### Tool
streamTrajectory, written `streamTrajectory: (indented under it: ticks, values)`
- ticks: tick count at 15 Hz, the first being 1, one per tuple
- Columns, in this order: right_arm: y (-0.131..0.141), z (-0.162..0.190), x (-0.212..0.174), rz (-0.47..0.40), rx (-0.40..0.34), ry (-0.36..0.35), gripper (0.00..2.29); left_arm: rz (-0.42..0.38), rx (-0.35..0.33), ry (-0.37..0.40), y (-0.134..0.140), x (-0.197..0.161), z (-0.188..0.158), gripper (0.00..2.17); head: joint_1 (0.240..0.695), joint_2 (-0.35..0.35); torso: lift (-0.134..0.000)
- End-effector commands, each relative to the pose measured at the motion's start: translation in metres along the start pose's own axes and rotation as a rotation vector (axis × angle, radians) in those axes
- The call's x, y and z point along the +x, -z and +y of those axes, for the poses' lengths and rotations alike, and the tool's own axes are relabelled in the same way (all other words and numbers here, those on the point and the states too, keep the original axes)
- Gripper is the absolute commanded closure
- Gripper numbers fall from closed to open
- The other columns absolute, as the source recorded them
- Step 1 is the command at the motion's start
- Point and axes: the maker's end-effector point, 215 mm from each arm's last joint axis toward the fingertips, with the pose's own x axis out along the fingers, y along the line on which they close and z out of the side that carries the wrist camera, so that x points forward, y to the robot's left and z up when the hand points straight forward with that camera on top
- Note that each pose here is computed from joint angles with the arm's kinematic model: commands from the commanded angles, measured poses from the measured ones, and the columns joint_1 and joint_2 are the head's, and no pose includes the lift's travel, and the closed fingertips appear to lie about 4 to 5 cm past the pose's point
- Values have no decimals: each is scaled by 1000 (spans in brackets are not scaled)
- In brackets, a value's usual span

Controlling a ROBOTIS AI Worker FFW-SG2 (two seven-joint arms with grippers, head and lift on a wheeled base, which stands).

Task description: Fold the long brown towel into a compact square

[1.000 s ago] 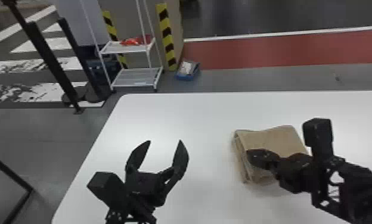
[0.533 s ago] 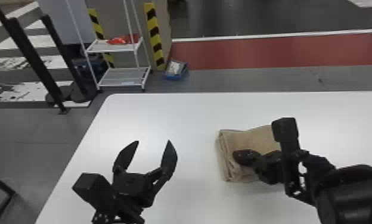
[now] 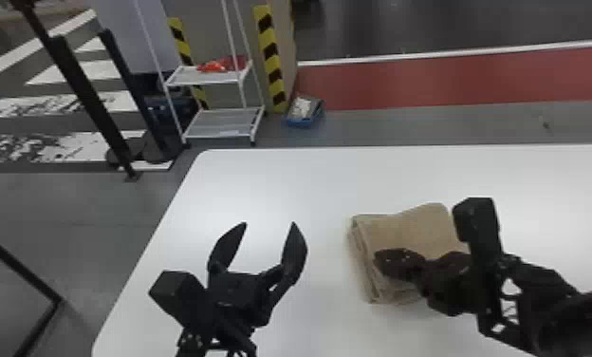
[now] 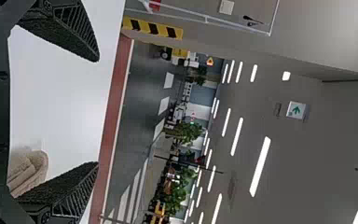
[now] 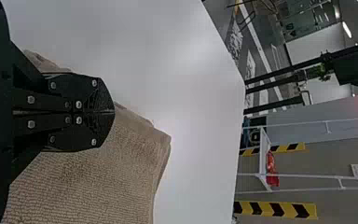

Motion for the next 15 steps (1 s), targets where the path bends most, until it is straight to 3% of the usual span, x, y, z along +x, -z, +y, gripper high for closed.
streamTrajectory:
  ticks: [1, 4, 8, 11, 15]
  values:
    - [-12, -14, -39, -55, 32, 29, 1781, -2, -4, -3, -1, 0, 0, 87, 695, 230, -123]
    - [25, -34, -100, 25, 146, 48, 1781, -3, -7, -6, -1, 1, 2, 87, 695, 186, -123]
    - [65, -55, -148, 109, 261, 86, 1781, -3, -12, -1, 1, 5, 0, 87, 695, 115, -123]
    - [63, -74, -132, 146, 257, 112, 1781, 1, -15, 4, 3, 5, -3, 87, 695, 51, -123]
    - [57, -82, -96, 215, 232, 128, 1781, 1, -10, 1, 2, 3, 0, 87, 695, 42, -123]
